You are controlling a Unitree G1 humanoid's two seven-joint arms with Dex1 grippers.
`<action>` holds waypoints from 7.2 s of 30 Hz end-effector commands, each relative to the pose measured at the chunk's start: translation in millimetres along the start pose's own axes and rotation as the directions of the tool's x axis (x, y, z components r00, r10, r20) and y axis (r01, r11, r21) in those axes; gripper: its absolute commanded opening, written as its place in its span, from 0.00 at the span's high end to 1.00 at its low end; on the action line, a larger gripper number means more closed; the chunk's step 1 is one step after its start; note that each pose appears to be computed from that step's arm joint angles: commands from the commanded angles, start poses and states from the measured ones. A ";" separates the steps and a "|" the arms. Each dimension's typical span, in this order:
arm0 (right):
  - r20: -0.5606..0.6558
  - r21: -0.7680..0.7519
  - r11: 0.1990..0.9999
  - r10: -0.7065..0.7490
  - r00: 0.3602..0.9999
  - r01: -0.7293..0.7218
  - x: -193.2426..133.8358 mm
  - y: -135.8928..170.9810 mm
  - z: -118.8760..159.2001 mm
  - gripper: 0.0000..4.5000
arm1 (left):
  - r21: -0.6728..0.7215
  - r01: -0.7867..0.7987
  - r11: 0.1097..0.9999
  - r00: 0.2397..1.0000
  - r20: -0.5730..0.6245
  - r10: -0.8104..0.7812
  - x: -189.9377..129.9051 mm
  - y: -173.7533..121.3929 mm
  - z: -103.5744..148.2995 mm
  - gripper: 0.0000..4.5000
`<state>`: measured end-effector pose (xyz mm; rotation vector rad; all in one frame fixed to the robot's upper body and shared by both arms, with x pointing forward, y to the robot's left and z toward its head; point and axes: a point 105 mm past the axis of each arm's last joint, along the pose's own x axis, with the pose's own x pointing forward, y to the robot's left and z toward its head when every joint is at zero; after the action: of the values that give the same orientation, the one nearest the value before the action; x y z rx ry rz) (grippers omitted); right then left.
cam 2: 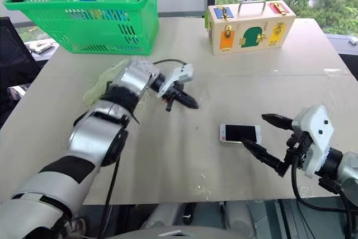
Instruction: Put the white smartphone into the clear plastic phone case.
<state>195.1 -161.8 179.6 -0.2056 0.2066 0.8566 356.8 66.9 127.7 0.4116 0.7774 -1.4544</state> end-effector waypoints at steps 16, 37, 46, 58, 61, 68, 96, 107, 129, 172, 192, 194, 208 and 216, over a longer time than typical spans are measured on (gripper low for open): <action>0.029 -0.065 0.996 0.058 0.998 -0.056 5.8 7.6 2.1 0.00 | 0.406 -0.083 0.910 0.990 0.135 0.030 -31.6 -7.8 0.4 0.32; 0.083 -0.069 0.995 -0.060 0.995 0.066 1.8 13.9 11.1 0.00 | 0.383 -0.019 0.924 0.997 0.079 -0.013 -12.3 -1.6 -40.5 0.99; -0.039 -0.146 0.989 -0.021 0.999 0.015 15.1 8.6 0.3 0.00 | 0.291 -0.118 0.949 0.989 0.123 0.086 -6.4 -32.5 -59.8 0.99; -0.360 -0.172 0.971 0.096 0.928 -0.167 31.7 -31.4 -47.8 0.00 | 0.200 -0.222 0.954 0.938 0.312 0.153 -16.3 -58.7 -58.9 0.01; -0.386 -0.180 0.966 0.103 0.917 -0.184 39.0 -43.8 -54.7 0.00 | 0.171 -0.215 0.962 0.909 0.396 0.133 -22.9 -76.7 -53.4 0.01; -0.438 -0.181 0.955 0.137 0.888 -0.237 63.8 -71.6 -66.8 0.00 | 0.157 -0.253 0.955 0.809 0.576 0.120 -50.0 -114.5 -48.1 0.01; -0.192 -0.236 0.915 0.287 0.939 -0.328 97.5 -44.9 6.6 0.38 | -0.029 -0.401 0.916 0.735 0.586 0.340 -60.0 -87.4 -75.3 0.00; -0.380 -0.396 0.834 0.233 0.895 -0.385 153.6 -18.8 4.7 0.38 | -0.051 -0.448 0.893 0.737 0.543 0.401 -63.8 -79.0 -103.3 0.00; -0.548 -0.278 0.860 0.224 0.806 -0.428 183.4 -1.8 -19.0 0.38 | -0.040 -0.488 0.872 0.729 0.530 0.433 -65.9 -80.5 -108.9 0.00; -0.371 -0.172 0.828 0.448 0.814 -0.534 211.0 27.6 -35.1 0.98 | -0.064 -0.465 0.883 0.745 0.510 0.430 -66.9 -82.0 -126.4 0.00; -0.571 0.072 0.847 0.468 0.674 -0.527 215.4 29.4 -105.3 0.98 | -0.054 -0.461 0.886 0.748 0.514 0.420 -66.1 -78.1 -122.4 0.00; -0.583 0.076 0.856 0.455 0.674 -0.512 215.7 27.8 -109.6 0.98 | -0.053 -0.461 0.886 0.748 0.514 0.420 -66.3 -77.8 -122.5 0.00; -0.431 0.041 0.882 0.440 0.788 -0.470 224.0 27.8 -85.5 0.98 | -0.071 -0.486 0.871 0.728 0.518 0.448 -67.8 -76.6 -126.2 0.00; -0.305 -0.029 0.898 0.410 0.859 -0.439 218.7 23.0 -62.6 0.98 | -0.139 -0.495 0.858 0.674 0.561 0.480 -70.9 -77.0 -134.7 0.00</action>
<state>308.8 11.6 79.8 -0.3780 0.4128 1.3419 255.8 195.6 90.6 0.1454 0.1458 -0.9987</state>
